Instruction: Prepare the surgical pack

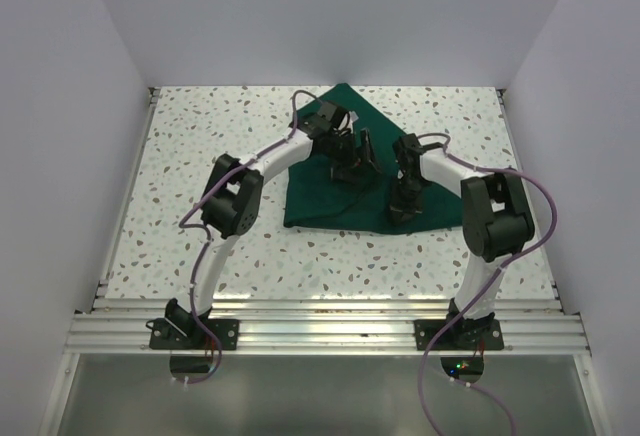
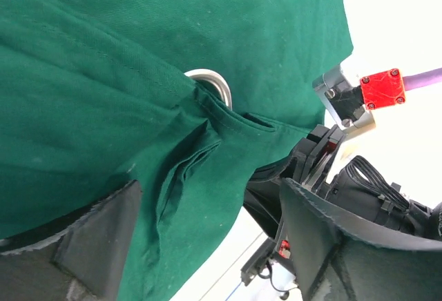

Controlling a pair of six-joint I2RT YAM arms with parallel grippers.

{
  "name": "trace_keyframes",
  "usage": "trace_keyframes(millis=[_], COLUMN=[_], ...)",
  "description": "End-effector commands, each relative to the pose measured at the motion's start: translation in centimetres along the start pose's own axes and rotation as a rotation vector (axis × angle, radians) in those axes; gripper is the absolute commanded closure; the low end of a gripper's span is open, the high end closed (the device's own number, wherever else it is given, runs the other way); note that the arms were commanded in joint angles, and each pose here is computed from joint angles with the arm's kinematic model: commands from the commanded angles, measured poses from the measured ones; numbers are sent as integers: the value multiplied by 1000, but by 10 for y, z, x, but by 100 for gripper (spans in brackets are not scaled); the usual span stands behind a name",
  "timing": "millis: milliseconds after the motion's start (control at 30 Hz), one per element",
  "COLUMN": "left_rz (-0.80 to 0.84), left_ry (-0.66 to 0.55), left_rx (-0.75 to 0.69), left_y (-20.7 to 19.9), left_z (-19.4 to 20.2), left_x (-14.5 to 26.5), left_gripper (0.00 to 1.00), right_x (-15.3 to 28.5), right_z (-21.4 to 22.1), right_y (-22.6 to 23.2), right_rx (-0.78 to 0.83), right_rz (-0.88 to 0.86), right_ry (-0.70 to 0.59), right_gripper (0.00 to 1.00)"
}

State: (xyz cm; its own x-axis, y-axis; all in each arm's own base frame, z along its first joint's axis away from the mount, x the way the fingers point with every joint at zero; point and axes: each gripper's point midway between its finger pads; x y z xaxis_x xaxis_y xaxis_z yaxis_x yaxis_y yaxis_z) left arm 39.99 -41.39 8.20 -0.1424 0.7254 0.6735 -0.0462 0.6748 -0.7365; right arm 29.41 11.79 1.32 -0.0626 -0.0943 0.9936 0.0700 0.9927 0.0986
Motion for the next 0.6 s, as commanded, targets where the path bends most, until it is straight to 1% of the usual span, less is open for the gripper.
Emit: trace_keyframes(millis=[0,67,133,167,300,433,500,567], left_rz=[-39,-43,-40,-36,5,49,45,34], left_ry=[-28,-29,-31,-32,-49,-95,-135,-200], left_rx=[-62,-61,-60,-59,-82,-136,-167,-212], left_y=[-3,-2,-3,-4,-20,-44,-45,-47], left_z=[-7,-9,-10,-11,-14,-25,-36,-51], left_x=[7,6,5,5,13,38,54,79], left_gripper=[16,22,24,27,30,32,32,30], right_x=[-14,-13,-13,-11,7,34,49,61], right_z=[-15,-16,-16,-16,-25,-36,-47,-49], right_y=[6,6,7,8,9,-7,-27,-44], right_rx=[2,-1,-4,-5,-13,-21,-54,-93], right_rz=[-16,-17,-22,-24,-39,-10,25,40], right_ry=[-35,-35,-33,-34,-82,-109,-144,-158], right_gripper=[100,100,100,100,100,100,100,100])
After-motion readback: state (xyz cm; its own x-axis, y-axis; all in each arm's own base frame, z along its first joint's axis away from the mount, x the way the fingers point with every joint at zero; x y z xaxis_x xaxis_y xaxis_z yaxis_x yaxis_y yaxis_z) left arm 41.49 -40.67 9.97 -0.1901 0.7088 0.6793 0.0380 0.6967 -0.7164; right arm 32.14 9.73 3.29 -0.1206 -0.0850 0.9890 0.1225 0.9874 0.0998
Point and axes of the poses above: each gripper's point midway between its finger pads, its own x axis back along the fingers, its own y axis along the line the jaws close on, z = x × y, and after that the axes turned 5 degrees about x, right-handed
